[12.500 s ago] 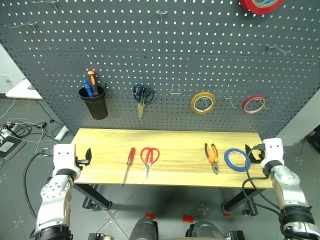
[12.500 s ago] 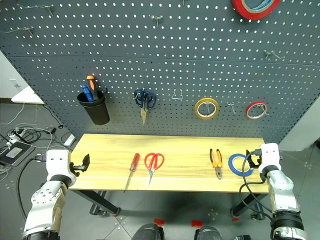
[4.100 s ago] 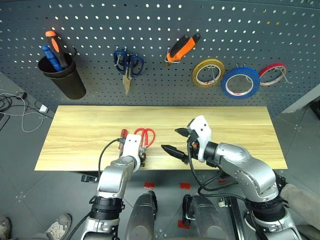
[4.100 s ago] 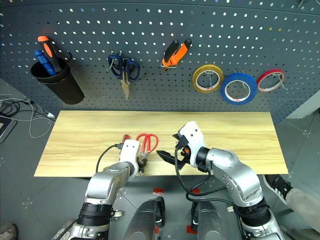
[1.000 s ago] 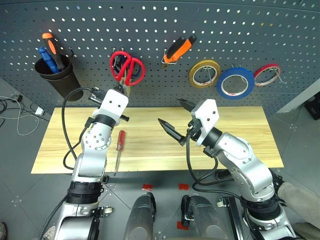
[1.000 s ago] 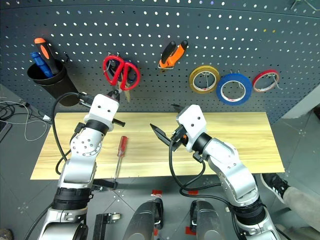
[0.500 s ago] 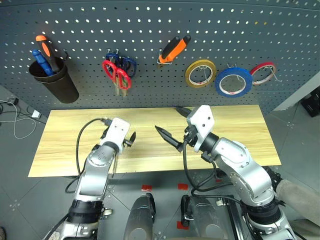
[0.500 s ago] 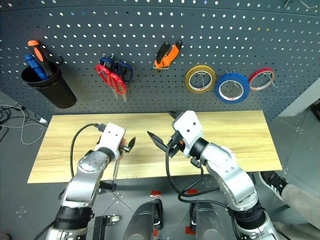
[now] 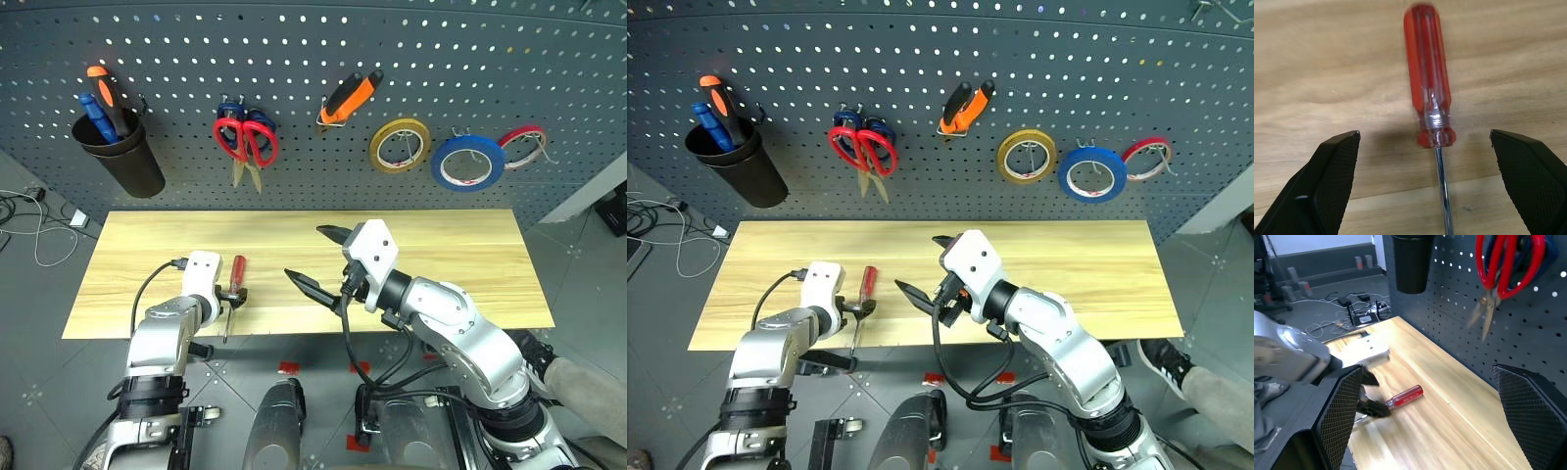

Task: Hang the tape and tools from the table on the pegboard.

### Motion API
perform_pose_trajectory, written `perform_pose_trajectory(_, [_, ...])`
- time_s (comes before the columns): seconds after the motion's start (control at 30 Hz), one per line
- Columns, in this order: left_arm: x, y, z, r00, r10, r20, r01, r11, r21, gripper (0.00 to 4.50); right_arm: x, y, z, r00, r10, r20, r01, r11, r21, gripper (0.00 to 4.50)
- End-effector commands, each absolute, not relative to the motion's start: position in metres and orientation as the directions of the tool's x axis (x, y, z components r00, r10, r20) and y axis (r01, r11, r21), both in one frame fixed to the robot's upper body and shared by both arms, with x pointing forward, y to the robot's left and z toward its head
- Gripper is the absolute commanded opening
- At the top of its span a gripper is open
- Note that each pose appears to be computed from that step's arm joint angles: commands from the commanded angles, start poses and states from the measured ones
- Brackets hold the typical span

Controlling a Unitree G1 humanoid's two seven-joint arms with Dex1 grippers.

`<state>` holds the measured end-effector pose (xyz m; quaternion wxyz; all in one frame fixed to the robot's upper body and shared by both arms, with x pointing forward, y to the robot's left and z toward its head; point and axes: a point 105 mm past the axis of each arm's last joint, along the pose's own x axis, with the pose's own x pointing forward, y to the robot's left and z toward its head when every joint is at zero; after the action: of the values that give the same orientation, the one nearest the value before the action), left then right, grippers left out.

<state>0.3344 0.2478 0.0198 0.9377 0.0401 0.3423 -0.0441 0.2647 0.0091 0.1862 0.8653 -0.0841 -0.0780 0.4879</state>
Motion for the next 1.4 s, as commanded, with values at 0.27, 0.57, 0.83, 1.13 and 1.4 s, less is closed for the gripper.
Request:
perform_pose_trajectory(0.27, [0.348, 0.263, 0.014, 0.75, -0.041, -0.66, 0.147, 0.984, 0.105, 2.93, 0.256, 0.015, 0.195, 0.447, 0.892, 0.068, -0.855, 0.448, -0.26, 4.5])
perform_pose_trajectory(0.57, [0.36, 0.274, 0.037, 0.853, -0.033, -0.521, 0.162, 0.965, 0.205, 0.88, 0.256, 0.014, 0.194, 0.438, 0.897, 0.056, -0.857, 0.435, -0.276, 4.5])
perform_pose_trajectory(0.83, [0.321, 0.284, 0.102, 0.988, -0.001, -0.157, 0.059, 0.93, 0.362, 0.88, 0.257, 0.011, 0.204, 0.45, 0.887, 0.101, -0.838, 0.459, -0.295, 4.5])
perform_pose_trajectory(1.13, [0.294, 0.248, 0.22, 0.913, -0.014, 0.407, -0.213, 0.837, 0.505, 0.88, 0.247, 0.01, 0.221, 0.389, 0.91, 0.142, -0.856, 0.414, -0.31, 4.5])
perform_pose_trajectory(1.4, [0.293, 0.242, 0.33, 0.74, 0.001, 0.673, -0.364, 0.842, 0.398, 0.88, 0.248, 0.004, 0.222, 0.387, 0.914, 0.123, -0.861, 0.406, -0.307, 4.5])
